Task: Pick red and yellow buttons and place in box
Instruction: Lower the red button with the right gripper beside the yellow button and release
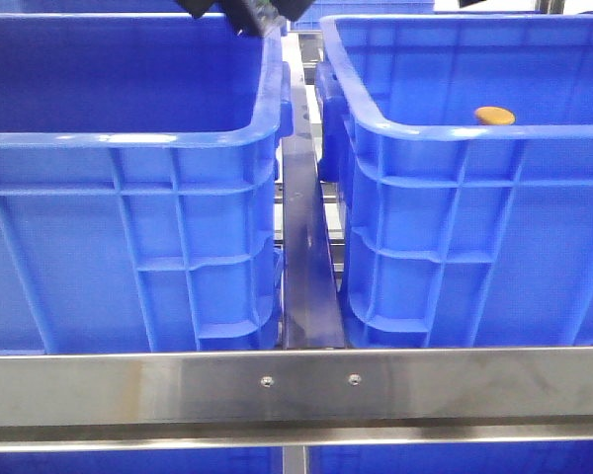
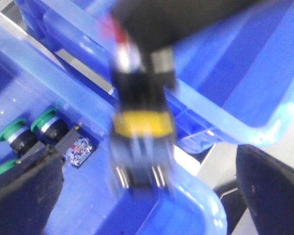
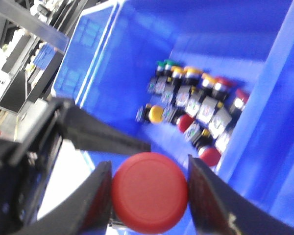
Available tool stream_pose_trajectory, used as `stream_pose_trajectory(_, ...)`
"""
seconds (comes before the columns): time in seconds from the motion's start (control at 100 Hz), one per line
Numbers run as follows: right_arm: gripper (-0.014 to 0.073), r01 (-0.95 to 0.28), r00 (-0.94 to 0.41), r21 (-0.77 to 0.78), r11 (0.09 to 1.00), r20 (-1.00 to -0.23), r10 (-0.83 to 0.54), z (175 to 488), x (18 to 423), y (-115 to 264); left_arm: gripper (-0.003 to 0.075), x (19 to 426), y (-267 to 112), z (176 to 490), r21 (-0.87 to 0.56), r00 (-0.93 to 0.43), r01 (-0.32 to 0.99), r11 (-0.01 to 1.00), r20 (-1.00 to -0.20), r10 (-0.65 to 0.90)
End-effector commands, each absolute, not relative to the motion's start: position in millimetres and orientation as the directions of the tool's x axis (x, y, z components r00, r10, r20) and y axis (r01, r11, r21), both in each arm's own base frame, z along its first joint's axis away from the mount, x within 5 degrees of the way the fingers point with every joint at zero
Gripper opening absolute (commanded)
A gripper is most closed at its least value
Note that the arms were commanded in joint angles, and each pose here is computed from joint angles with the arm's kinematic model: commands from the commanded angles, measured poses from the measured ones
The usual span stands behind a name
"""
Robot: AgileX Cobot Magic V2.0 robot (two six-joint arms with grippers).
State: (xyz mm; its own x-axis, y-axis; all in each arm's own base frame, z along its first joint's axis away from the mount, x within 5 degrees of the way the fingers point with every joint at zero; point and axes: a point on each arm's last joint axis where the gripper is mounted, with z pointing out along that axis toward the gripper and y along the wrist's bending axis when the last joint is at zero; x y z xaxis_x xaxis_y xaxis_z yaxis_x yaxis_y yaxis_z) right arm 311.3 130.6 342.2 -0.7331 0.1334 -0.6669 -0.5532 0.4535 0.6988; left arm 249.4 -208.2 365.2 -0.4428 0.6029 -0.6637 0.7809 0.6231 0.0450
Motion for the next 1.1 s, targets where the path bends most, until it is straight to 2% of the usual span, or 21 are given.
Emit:
stream_pose_trajectory(0.0, 0.0191, -0.602, -0.658, 0.675, 0.427, -0.722, 0.215, 380, 311, 116, 0.067, 241, -206, 391, 0.044, -0.395, 0.78, 0.624, -0.739, 0.546)
stream_pose_trajectory(0.1, 0.0191, -0.613, -0.601, 0.62, 0.49, -0.768, 0.221, 391, 319, 97, 0.067, 240, -206, 391, 0.044, -0.396, 0.78, 0.624, -0.738, 0.547)
stream_pose_trajectory(0.2, 0.0191, -0.594, -0.545, 0.543, 0.594, -0.814, 0.2, 396, 327, 77, 0.067, 240, -206, 391, 0.044, -0.396, 0.78, 0.624, -0.738, 0.547)
stream_pose_trajectory(0.37, 0.0191, -0.474, -0.459, 0.388, 0.79, -0.875, 0.154, 390, 341, 44, 0.067, 240, -206, 391, 0.044, -0.396, 0.78, 0.624, -0.738, 0.547)
stream_pose_trajectory(0.54, 0.0191, -0.362, -0.377, 0.212, 0.908, -0.924, 0.066, 388, 350, 25, 0.067, 240, -206, 391, 0.046, -0.395, 0.78, 0.624, -0.737, 0.548)
stream_pose_trajectory(0.78, 0.0191, -0.223, -0.293, 0.018, 0.975, -0.955, -0.049, 382, 365, 7, 0.067, 241, -206, 391, 0.052, -0.392, 0.779, 0.624, -0.737, 0.55)
stream_pose_trajectory(1.09, 0.0191, -0.126, -0.299, -0.025, 0.992, -0.952, -0.062, 355, 391, -4, 0.067, 241, -206, 391, 0.052, -0.392, 0.779, 0.624, -0.737, 0.55)
